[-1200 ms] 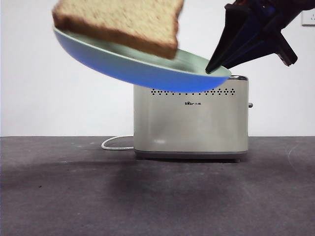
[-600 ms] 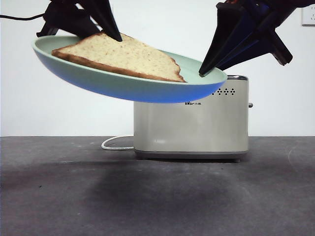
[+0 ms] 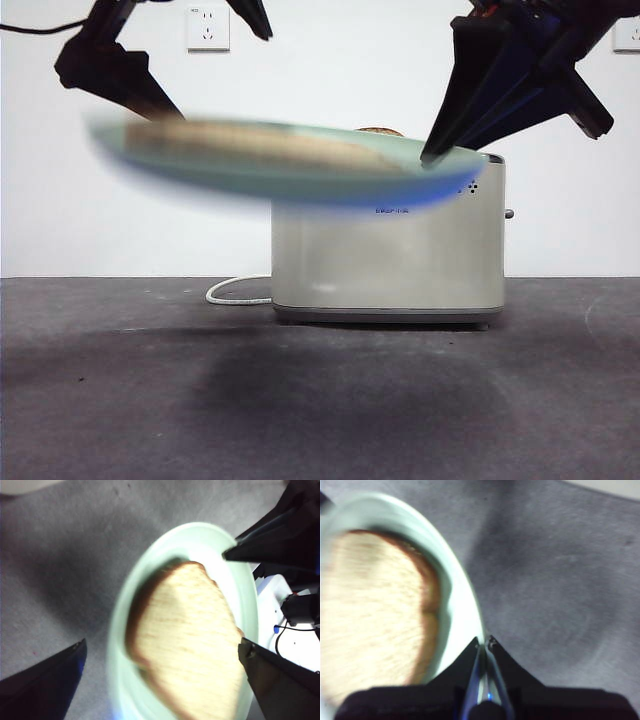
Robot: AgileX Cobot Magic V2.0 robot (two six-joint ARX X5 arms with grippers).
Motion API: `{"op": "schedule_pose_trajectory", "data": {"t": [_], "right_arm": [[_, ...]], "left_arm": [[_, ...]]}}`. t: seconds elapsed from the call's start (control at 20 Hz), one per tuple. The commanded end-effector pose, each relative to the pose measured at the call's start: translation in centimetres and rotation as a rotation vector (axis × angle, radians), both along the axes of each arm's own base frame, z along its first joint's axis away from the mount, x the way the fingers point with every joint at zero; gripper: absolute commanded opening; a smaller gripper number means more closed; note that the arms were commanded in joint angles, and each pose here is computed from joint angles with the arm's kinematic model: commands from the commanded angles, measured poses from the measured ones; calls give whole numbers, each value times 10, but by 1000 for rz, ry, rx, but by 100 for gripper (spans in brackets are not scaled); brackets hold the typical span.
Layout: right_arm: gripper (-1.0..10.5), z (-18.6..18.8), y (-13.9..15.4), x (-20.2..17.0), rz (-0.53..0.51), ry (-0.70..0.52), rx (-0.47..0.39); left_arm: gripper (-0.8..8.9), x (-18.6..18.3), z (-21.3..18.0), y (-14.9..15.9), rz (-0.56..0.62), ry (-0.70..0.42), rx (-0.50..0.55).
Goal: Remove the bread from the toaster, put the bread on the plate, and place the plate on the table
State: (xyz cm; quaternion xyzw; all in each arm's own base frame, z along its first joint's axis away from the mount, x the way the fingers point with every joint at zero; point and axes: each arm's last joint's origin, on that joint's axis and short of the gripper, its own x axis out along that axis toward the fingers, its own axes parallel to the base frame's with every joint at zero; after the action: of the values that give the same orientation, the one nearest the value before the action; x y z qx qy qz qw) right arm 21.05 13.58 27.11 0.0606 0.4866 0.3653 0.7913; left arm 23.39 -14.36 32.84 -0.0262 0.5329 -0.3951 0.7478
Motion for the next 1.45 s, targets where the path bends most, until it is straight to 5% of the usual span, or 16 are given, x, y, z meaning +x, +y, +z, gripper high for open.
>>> {"op": "schedule_pose_trajectory", "data": {"t": [0.05,0.4,0.8,1.45], "right_arm": [[-17,2,0,1,-3,-10,12],[-17,1,-11,8,-70,-20,-8],[-17,-7,-66,26,-264,16,-120],[-17,-98,-68,72,-225,286,-241]], "left_arm": [[502,-10,24,7,-1,-70,-38],[474,-58,114,32,-6,-327,-163],[-10,-139,151,76,-37,-567,-249],[-8,-167,157,94,11,-673,-226]]}}
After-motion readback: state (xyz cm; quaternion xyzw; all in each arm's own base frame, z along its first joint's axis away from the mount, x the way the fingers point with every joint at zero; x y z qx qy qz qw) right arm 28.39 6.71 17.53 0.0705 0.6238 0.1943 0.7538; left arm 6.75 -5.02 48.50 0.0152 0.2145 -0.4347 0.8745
